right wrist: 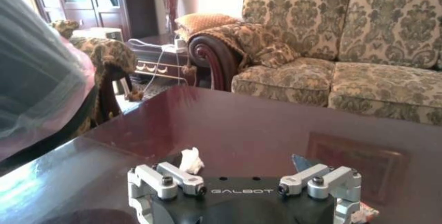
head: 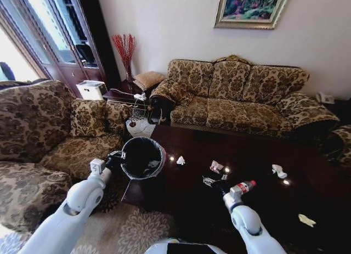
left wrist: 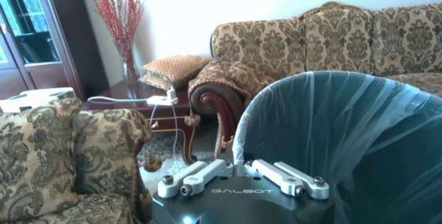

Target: Move to the front of the table and place the trash on the table into the trash bin.

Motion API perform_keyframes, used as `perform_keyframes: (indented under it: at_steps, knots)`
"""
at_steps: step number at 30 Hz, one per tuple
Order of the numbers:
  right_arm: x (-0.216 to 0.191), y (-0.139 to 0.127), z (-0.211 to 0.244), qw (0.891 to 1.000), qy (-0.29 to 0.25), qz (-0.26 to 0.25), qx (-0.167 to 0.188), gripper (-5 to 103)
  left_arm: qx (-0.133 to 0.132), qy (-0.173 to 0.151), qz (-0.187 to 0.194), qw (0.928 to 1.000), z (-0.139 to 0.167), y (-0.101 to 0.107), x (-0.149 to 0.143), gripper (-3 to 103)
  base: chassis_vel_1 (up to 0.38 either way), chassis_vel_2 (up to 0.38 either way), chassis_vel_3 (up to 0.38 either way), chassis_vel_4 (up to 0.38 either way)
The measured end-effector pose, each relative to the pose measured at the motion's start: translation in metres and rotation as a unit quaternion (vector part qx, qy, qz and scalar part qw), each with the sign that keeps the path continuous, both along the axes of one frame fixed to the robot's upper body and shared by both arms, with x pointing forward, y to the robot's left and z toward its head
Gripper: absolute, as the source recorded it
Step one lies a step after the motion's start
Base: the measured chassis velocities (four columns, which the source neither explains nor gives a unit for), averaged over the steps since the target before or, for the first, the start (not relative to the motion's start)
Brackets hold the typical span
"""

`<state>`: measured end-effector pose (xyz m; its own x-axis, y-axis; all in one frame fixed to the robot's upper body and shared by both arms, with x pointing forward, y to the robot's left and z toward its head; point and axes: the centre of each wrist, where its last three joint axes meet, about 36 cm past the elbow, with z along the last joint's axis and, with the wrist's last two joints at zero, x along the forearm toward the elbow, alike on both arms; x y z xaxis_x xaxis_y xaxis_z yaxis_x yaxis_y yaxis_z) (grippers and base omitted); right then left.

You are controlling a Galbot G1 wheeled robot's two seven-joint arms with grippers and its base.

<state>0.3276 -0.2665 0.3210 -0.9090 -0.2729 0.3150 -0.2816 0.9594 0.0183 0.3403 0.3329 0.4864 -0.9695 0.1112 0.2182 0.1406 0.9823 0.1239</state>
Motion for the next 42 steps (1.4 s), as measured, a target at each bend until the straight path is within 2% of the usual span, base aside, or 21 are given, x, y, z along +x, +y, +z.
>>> perform_keyframes:
  at_steps: [6,10,14,17,18,21,24,26,32,34,37,42]
  knots:
    - [-0.001,0.004,-0.003,1.0,0.002,0.006,-0.002,100,0.001,-0.003,-0.001,1.0,0.003,-0.001,-0.002,2,-0.081,0.064,0.087,-0.081]
    - [0.0,0.007,-0.012,1.0,0.0,0.016,-0.023,100,0.001,-0.004,-0.003,1.0,0.003,-0.002,-0.002,2,-0.178,0.168,0.156,-0.153]
    - [0.007,0.012,-0.023,0.999,-0.001,0.025,-0.025,100,0.001,-0.005,-0.003,1.0,0.004,-0.002,-0.002,2,-0.138,0.144,0.142,-0.147]
    - [0.029,0.034,-0.045,0.999,0.0,0.048,-0.015,100,0.002,-0.012,0.003,0.9999,0.008,0.0,-0.005,2,-0.054,0.043,0.032,-0.057]
    - [0.029,0.034,-0.045,0.999,0.0,0.048,-0.015,100,0.002,-0.012,0.003,0.9999,0.008,0.0,-0.005,2,0.0,0.0,0.0,0.0]
    - [0.044,0.06,-0.062,0.997,0.009,0.082,-0.003,100,0.009,-0.013,0.011,0.9998,0.01,0.004,-0.008,2,0.0,0.0,0.0,0.0]
    - [0.049,0.074,-0.076,0.995,0.023,0.099,0.002,100,0.017,-0.014,0.014,0.9997,0.01,0.007,-0.006,2,0.0,0.0,0.0,0.0]
    - [0.052,0.078,-0.081,0.995,0.025,0.101,0.003,100,0.02,-0.015,0.015,0.9996,0.009,0.008,-0.005,2,0.0,0.0,0.0,0.0]
    - [0.086,0.116,-0.119,0.994,0.02,0.108,0.01,100,0.031,-0.015,0.027,0.999,0.011,0.018,-0.002,2,0.0,0.0,0.0,0.0]
    - [0.092,0.12,-0.122,0.994,0.021,0.109,0.012,100,0.035,-0.014,0.032,0.9988,0.01,0.019,-0.001,2,0.0,0.0,0.0,0.0]
    - [0.11,0.128,-0.135,0.994,0.034,0.106,0.017,100,0.054,0.004,0.066,0.9963,0.012,0.021,0.001,2,0.0,0.0,0.0,0.0]
    - [0.125,0.129,-0.145,0.994,0.041,0.096,0.018,100,0.054,0.007,0.067,0.9962,0.013,0.021,0.002,2,0.0,0.0,0.0,0.0]
